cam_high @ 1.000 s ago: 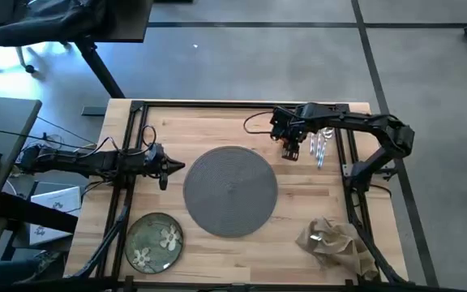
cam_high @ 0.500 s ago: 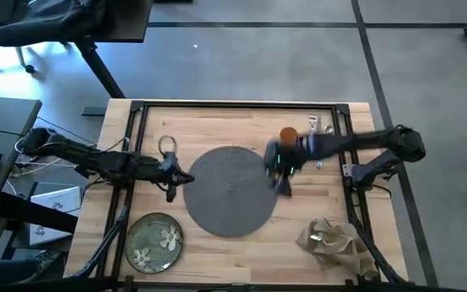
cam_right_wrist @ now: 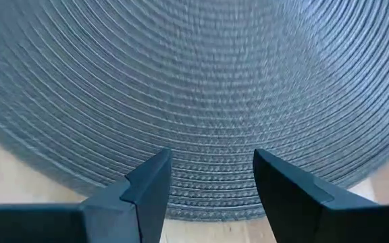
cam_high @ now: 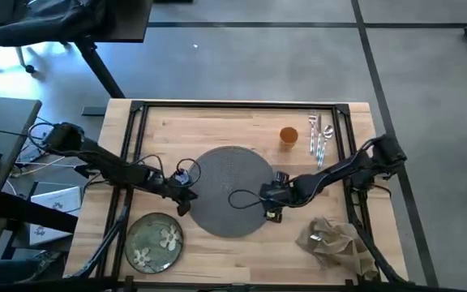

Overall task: Set table place
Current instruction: Adjust the gray table mat, then fold the brown napkin

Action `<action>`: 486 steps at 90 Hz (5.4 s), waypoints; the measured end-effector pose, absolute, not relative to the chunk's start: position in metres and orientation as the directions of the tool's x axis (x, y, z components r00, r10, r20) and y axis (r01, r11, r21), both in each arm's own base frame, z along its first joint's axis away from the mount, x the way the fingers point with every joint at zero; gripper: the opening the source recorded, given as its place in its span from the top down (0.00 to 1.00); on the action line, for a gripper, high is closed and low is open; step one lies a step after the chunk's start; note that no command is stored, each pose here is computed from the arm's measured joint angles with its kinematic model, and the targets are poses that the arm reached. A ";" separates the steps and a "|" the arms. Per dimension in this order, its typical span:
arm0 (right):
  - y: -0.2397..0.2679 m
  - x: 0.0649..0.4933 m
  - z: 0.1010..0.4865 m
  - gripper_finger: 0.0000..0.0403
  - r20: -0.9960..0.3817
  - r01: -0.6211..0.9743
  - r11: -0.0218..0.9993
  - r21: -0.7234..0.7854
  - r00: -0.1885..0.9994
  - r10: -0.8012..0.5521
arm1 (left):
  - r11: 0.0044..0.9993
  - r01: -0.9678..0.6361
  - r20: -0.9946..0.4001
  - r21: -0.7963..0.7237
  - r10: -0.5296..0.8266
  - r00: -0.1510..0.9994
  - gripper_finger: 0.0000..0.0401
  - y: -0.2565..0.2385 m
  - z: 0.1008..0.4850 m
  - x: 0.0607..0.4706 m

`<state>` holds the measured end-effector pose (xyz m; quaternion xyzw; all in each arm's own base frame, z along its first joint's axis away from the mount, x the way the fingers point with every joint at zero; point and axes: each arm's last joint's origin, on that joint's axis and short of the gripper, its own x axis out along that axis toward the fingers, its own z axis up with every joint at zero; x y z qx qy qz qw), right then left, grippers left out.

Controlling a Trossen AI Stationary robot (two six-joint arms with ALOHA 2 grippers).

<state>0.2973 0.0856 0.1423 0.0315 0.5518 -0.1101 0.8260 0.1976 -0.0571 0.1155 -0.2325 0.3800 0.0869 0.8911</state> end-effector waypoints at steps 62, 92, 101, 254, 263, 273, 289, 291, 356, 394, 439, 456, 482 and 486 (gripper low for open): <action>0.120 0.275 0.224 0.53 -0.935 0.115 0.975 0.191 0.322 0.145 | 0.899 -0.196 -0.713 -0.391 -0.162 0.682 1.00 -0.080 0.156 0.224; 0.210 0.186 0.228 0.53 -0.973 0.046 0.980 0.194 0.139 0.186 | 0.906 -0.077 -0.649 -0.416 -0.236 0.724 1.00 -0.109 0.190 0.232; 0.225 0.163 0.225 0.53 -0.981 0.072 0.982 0.174 0.099 0.166 | 0.913 -0.080 -0.653 -0.400 -0.222 0.724 1.00 -0.112 0.189 0.230; 0.174 0.249 0.353 1.00 -0.772 0.030 0.972 -0.232 0.602 -0.203 | 0.949 0.042 -0.288 -0.311 -0.136 0.948 0.99 -0.110 0.256 0.269; 0.165 0.255 0.354 1.00 -0.767 0.063 0.968 -0.242 0.599 -0.230 | 0.948 0.026 -0.276 -0.318 -0.119 0.954 0.95 -0.105 0.257 0.272; 0.152 0.265 0.349 1.00 -0.767 0.123 0.964 -0.238 0.584 -0.264 | 0.954 0.031 -0.240 -0.297 -0.106 0.965 0.84 -0.103 0.261 0.274; 0.126 0.284 0.345 1.00 -0.752 0.211 0.950 -0.228 0.581 -0.310 | 0.974 0.036 -0.252 -0.224 -0.094 0.963 0.65 -0.103 0.259 0.274; 0.123 0.287 0.346 1.00 -0.747 0.214 0.949 -0.229 0.586 -0.313 | 0.976 0.037 -0.253 -0.214 -0.092 0.963 0.63 -0.103 0.258 0.275; 0.046 0.335 0.345 1.00 -0.673 0.374 0.903 -0.210 0.615 -0.411 | 0.946 -0.147 -0.313 0.287 0.238 0.920 0.56 -0.120 0.196 0.339; 0.045 0.338 0.344 1.00 -0.668 0.381 0.902 -0.205 0.619 -0.413 | 0.871 -0.201 -0.289 0.449 0.354 0.889 0.56 -0.122 0.190 0.361; 0.045 0.338 0.345 1.00 -0.666 0.386 0.901 -0.199 0.621 -0.413 | 0.704 -0.504 -0.162 0.500 0.648 0.744 0.60 -0.116 0.207 0.361; 0.045 0.338 0.345 1.00 -0.668 0.385 0.901 -0.201 0.619 -0.414 | 0.726 -0.529 -0.132 0.439 0.635 0.761 0.64 -0.132 0.222 0.350; 0.046 0.340 0.342 1.00 -0.670 0.384 0.900 -0.204 0.615 -0.415 | 0.912 -0.243 -0.187 0.332 0.316 0.930 0.66 -0.140 0.225 0.355; 0.046 0.340 0.341 1.00 -0.671 0.384 0.900 -0.206 0.614 -0.416 | 0.897 -0.236 -0.195 0.373 0.325 0.925 0.66 -0.135 0.222 0.358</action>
